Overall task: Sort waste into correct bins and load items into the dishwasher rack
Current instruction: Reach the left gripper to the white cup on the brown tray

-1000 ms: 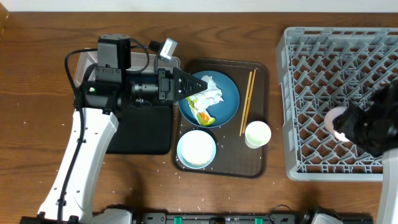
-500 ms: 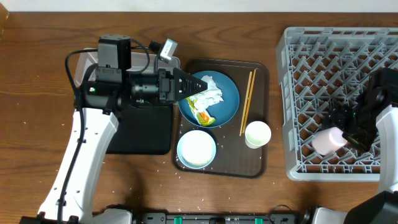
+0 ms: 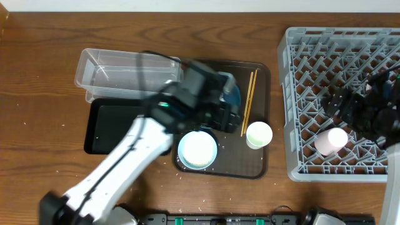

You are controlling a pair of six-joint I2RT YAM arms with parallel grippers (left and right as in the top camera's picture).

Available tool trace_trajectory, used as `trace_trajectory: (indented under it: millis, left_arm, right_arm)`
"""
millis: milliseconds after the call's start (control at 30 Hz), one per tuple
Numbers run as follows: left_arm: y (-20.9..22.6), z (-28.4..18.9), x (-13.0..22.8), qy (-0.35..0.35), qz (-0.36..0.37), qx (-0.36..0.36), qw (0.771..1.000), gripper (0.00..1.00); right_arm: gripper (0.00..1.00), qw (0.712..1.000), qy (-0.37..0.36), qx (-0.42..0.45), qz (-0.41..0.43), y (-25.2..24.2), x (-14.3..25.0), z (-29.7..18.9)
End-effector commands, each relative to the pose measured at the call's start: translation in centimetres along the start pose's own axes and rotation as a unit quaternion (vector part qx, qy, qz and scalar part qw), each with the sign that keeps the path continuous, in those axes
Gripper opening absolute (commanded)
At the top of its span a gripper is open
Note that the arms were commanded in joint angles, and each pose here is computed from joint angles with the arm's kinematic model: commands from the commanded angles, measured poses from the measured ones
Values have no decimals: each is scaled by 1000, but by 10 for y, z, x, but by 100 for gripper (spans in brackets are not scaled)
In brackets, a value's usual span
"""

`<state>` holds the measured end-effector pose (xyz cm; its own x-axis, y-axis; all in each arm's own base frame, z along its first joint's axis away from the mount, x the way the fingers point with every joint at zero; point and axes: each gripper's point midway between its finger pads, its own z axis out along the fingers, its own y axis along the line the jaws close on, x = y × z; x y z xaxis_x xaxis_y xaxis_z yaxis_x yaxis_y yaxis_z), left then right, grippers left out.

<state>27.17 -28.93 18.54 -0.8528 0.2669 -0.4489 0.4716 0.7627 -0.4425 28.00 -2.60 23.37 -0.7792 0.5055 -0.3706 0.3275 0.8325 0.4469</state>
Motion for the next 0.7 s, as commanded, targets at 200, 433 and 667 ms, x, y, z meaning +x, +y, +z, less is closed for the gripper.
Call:
trace_trajectory:
  millis: [200,433,667]
  left_arm:
    - [21,93,33,67,66,-107,990,64]
    - [3,106,42,72,88,-93,989,46]
    - [5,108,43,73,89,-97,989,35]
  right_arm:
    - [91,999,14,-36,-6,13,9,-8]
    - [91,999,15,-36,-5,13,9,-8]
    - [90,999,18,-35,-4,13,11,-8]
